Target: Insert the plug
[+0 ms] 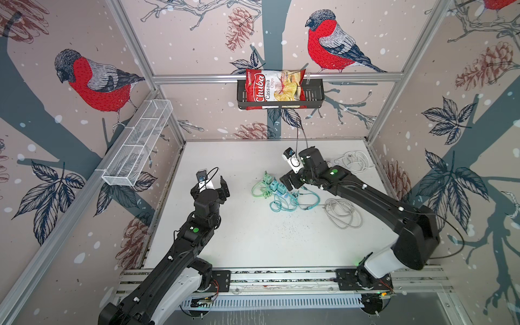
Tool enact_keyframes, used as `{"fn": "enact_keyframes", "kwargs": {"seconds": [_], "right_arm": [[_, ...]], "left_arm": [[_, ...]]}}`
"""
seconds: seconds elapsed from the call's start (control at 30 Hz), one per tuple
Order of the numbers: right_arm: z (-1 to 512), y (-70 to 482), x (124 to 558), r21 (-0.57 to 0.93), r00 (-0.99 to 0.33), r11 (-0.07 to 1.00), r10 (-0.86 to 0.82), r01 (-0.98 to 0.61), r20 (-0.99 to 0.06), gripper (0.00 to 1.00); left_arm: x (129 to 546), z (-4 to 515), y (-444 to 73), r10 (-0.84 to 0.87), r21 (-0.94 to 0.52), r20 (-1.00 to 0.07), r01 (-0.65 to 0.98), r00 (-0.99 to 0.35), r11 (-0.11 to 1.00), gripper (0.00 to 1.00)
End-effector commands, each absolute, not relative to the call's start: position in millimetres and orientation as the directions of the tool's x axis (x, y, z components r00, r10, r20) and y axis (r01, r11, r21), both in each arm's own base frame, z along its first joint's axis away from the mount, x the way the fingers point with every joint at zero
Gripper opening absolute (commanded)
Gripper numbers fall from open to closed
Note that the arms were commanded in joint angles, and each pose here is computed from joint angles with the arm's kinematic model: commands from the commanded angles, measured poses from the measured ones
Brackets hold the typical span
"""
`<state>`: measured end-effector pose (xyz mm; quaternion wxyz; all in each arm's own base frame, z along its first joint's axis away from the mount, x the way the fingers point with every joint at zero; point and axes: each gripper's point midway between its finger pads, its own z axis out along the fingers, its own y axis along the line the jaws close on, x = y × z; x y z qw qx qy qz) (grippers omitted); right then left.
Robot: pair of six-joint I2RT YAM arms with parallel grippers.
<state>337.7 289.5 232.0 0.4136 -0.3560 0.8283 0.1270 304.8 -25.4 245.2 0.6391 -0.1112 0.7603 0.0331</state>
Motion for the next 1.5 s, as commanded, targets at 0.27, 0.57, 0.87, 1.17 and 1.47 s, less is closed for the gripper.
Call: {"fn": "enact_keyframes", "kwargs": {"seconds": [0.27,0.57,0.87,1.17,1.47], "right_arm": [[329,165,363,0.090,-0.250,0.966,0.028,-0.241,-0.968,1.00],[312,72,349,0.212,-0.072,0.965,0.225,0.158,-0.972,1.00],[261,-7,337,0.147,-0.050,0.865,0.194,0.479,-0.980,1.00],[241,-44,312,0.137,0.043,0.825,0.136,0.549,-0.990,0.99],[209,-40,296,0.124,0.088,0.909,0.096,0.399,-0.991,1.00]], "left_arm": [[294,260,6,-0.122,-0.125,-0.992,-0.335,0.031,0.934,0.97],[314,198,18,-0.082,-0.049,-0.995,-0.456,-0.054,0.889,0.97],[321,196,27,-0.023,-0.005,-0.999,-0.456,-0.034,0.890,0.96],[322,183,35,-0.016,-0.015,-1.000,-0.353,-0.001,0.935,0.96],[328,175,20,0.028,0.016,-0.999,-0.251,0.045,0.968,0.96]]}}
